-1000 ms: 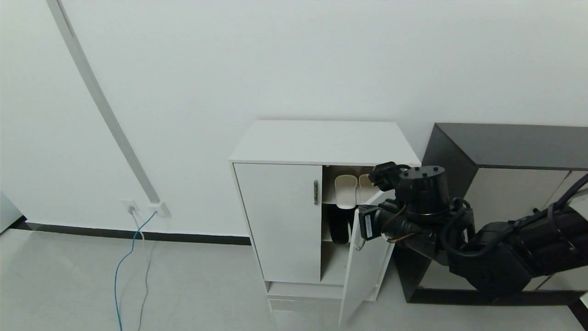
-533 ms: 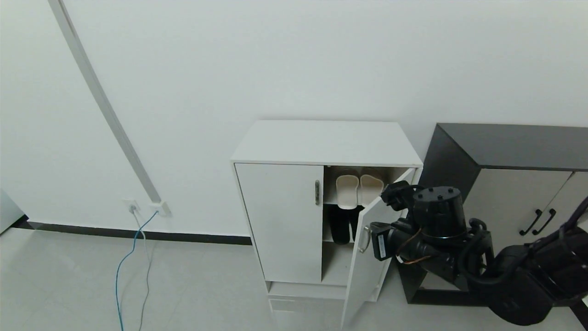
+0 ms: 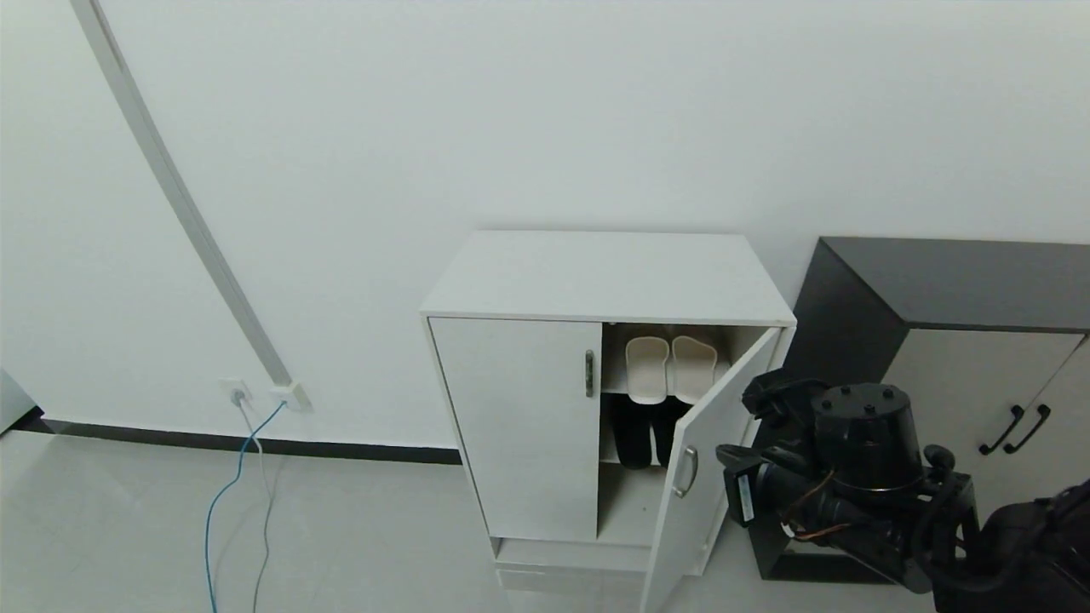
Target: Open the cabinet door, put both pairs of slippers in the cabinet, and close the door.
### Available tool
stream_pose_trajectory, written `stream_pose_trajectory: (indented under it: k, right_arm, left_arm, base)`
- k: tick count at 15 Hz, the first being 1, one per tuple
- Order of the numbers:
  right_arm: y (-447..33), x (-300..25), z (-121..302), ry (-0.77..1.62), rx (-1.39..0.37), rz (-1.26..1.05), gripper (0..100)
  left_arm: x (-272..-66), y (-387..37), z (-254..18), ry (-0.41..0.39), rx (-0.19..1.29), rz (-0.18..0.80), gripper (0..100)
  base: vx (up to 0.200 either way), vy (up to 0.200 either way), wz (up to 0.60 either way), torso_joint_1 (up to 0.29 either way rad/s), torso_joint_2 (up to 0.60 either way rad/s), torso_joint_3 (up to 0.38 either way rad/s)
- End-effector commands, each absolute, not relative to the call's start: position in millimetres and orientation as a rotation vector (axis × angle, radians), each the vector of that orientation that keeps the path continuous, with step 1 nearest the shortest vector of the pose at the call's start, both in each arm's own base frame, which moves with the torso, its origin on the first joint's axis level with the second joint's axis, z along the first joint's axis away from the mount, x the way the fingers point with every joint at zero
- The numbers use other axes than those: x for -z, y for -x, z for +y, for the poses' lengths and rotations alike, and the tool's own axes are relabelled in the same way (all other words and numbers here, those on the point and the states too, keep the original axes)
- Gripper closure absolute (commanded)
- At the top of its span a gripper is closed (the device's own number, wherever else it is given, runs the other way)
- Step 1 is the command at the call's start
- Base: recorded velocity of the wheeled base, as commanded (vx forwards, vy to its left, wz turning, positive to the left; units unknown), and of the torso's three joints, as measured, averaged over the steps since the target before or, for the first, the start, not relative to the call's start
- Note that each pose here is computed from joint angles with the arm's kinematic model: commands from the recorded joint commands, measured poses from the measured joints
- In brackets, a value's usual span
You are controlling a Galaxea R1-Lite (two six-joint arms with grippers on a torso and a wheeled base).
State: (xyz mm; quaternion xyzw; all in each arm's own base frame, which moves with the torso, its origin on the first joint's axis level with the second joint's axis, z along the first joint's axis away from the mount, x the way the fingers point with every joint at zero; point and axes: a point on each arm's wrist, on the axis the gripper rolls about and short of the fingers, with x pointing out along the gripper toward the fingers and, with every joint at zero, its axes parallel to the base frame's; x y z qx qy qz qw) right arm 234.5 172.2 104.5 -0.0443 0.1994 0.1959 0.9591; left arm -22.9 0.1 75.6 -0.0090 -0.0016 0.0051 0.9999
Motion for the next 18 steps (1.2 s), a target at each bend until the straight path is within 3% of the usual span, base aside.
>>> stream_pose_trajectory:
  k: [1,18]
  right_arm:
    - [-232,-99,171,0.099,-0.400,0.423,100]
    - [-322,-60,212,0.073,-0.344,0.409,100]
  left_arm:
    - [-76,23,0,0.020,-0.011,-0.003,100]
    - [-76,23,0,0.021,-0.014,-0.002,100]
  base:
    - [0.000,0.000,0.00,0.000,0.00,0.000]
    - [0.000,0.000,0.00,0.000,0.00,0.000]
